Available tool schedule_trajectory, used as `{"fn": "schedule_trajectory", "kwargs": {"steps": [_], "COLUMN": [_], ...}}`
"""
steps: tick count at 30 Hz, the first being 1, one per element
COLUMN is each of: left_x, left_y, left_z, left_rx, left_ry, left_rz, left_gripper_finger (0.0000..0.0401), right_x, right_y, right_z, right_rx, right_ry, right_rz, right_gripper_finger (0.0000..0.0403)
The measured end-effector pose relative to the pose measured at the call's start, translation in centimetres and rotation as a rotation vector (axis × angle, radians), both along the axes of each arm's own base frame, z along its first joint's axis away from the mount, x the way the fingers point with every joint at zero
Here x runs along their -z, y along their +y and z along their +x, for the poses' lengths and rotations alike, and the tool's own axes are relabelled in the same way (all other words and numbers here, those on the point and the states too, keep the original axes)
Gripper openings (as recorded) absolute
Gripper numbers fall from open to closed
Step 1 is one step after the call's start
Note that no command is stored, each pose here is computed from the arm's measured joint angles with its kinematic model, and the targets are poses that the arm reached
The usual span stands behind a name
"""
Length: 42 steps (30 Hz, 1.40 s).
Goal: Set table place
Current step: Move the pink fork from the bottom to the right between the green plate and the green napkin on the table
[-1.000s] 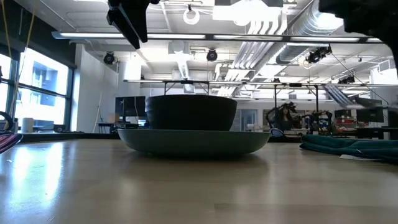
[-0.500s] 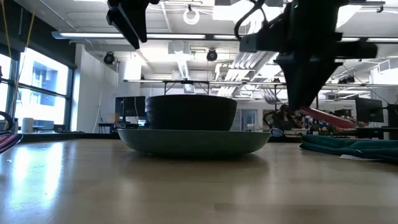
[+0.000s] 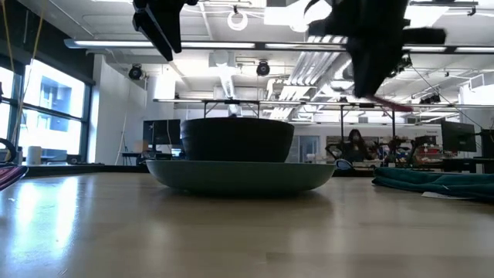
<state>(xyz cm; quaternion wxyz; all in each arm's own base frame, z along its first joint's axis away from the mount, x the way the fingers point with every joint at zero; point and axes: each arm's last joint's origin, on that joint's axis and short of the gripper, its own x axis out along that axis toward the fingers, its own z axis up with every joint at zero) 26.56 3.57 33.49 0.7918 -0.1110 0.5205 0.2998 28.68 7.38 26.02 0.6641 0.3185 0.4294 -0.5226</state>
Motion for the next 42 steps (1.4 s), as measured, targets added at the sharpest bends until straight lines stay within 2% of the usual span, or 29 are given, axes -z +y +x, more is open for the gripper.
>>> {"fn": "schedule_trajectory", "kwargs": {"steps": [2, 4, 6, 11, 17, 25, 29, 42], "left_x": [0.0, 0.0, 0.0, 0.0, 0.0, -0.1, -0.1, -0.1], "left_y": [0.0, 0.0, 0.0, 0.0, 0.0, 0.0, 0.0, 0.0], "left_z": [0.0, 0.0, 0.0, 0.1, 0.1, 0.3, 0.3, 0.3], "left_rx": [0.002, 0.003, 0.0, -0.003, -0.006, -0.006, -0.006, -0.006], "left_ry": [-0.001, -0.003, -0.006, -0.009, -0.017, -0.032, -0.032, -0.034], "left_rz": [-0.004, -0.005, -0.005, -0.008, -0.008, -0.005, -0.004, -0.004], "left_gripper_finger": [0.0287, 0.0287, 0.0287, 0.0287, 0.0287, 0.0287, 0.0287, 0.0287], "right_x": [-0.7, -0.2, 1.4, 5.7, 7.7, 9.8, 10.7, 12.8], "right_y": [-0.2, -0.2, 0.1, 0.7, 0.2, -0.7, -1.1, -0.7], "right_z": [-1.9, -3.5, -4.4, -4.8, -4.1, -1.6, -1.5, -0.7], "right_rx": [0.038, 0.066, 0.096, 0.121, 0.17, 0.108, 0.101, 0.098], "right_ry": [-0.055, -0.149, -0.262, -0.398, -0.356, -0.35, -0.282, -0.242], "right_rz": [-0.005, 0.008, 0.05, 0.149, 0.165, 0.206, 0.227, 0.244], "right_gripper_finger": [0.0003, 0.0003, 0.0002, 0.0003, 0.0002, 0.0002, 0.0002, 0.0002]}}
